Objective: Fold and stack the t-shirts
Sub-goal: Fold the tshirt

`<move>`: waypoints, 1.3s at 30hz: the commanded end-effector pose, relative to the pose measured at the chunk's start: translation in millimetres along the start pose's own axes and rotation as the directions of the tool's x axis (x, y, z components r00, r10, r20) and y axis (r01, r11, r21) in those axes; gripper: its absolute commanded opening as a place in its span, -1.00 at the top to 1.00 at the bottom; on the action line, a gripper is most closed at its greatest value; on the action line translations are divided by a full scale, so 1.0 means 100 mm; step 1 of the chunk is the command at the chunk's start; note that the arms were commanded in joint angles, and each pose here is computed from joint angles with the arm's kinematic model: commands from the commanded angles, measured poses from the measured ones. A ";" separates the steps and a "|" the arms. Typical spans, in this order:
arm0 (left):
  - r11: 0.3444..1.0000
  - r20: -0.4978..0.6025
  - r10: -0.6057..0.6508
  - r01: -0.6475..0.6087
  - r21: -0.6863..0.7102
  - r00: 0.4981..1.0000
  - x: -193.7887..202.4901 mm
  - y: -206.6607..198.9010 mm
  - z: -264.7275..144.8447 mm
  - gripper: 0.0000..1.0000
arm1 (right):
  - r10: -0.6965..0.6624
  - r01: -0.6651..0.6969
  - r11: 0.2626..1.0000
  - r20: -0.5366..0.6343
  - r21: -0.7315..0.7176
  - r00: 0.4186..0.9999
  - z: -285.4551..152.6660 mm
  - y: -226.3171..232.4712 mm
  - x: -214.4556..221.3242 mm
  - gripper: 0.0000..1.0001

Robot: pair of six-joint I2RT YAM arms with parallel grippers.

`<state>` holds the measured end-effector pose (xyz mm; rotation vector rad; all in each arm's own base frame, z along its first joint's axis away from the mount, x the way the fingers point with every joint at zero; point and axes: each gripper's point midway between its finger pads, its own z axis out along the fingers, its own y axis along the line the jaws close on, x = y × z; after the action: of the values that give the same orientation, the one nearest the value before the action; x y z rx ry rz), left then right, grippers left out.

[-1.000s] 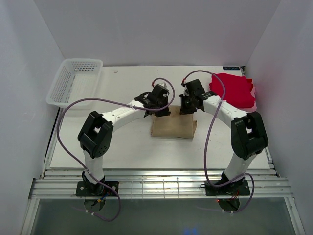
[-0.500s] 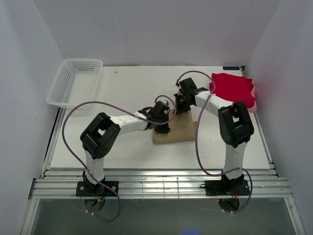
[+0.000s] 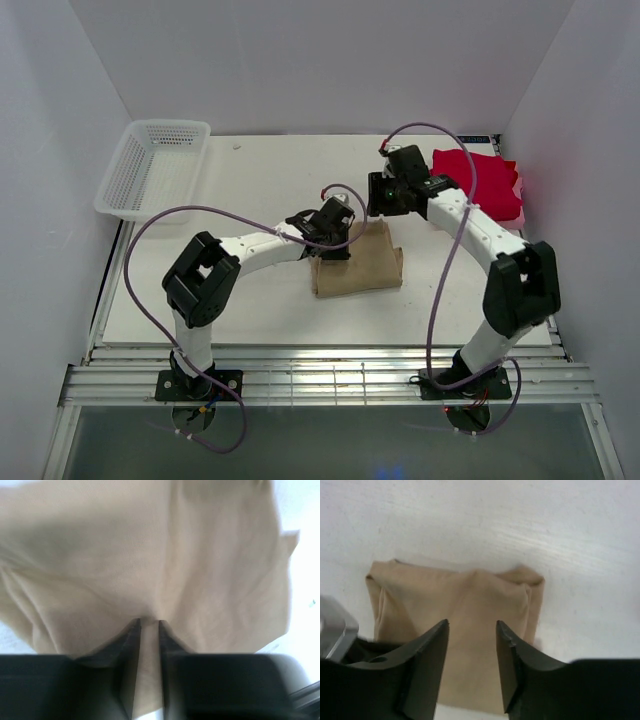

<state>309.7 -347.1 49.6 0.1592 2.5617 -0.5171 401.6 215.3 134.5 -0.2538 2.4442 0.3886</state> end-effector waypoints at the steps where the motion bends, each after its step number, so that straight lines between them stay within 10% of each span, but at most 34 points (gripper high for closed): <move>1: 0.998 0.165 0.026 -0.015 -0.062 0.986 -0.57 -0.08 -0.49 0.22 | -0.013 0.014 0.999 -0.035 0.031 0.999 -0.44 -0.10 0.29 -0.10; 6: 0.976 0.149 0.037 -0.004 -0.217 0.988 -0.60 0.17 -0.69 -0.31 | -0.020 0.019 1.000 -0.183 -0.010 0.983 -0.56 -0.14 0.94 -0.90; 39: 0.956 0.008 -0.071 0.070 -0.283 0.997 0.17 0.62 -0.68 -0.36 | 0.055 -0.105 0.980 -0.281 -0.167 0.958 0.12 -0.26 1.33 -0.80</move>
<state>275.5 -264.0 57.1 -0.0186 2.6628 -0.1339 306.0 164.8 31.0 -0.2924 2.7438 0.5146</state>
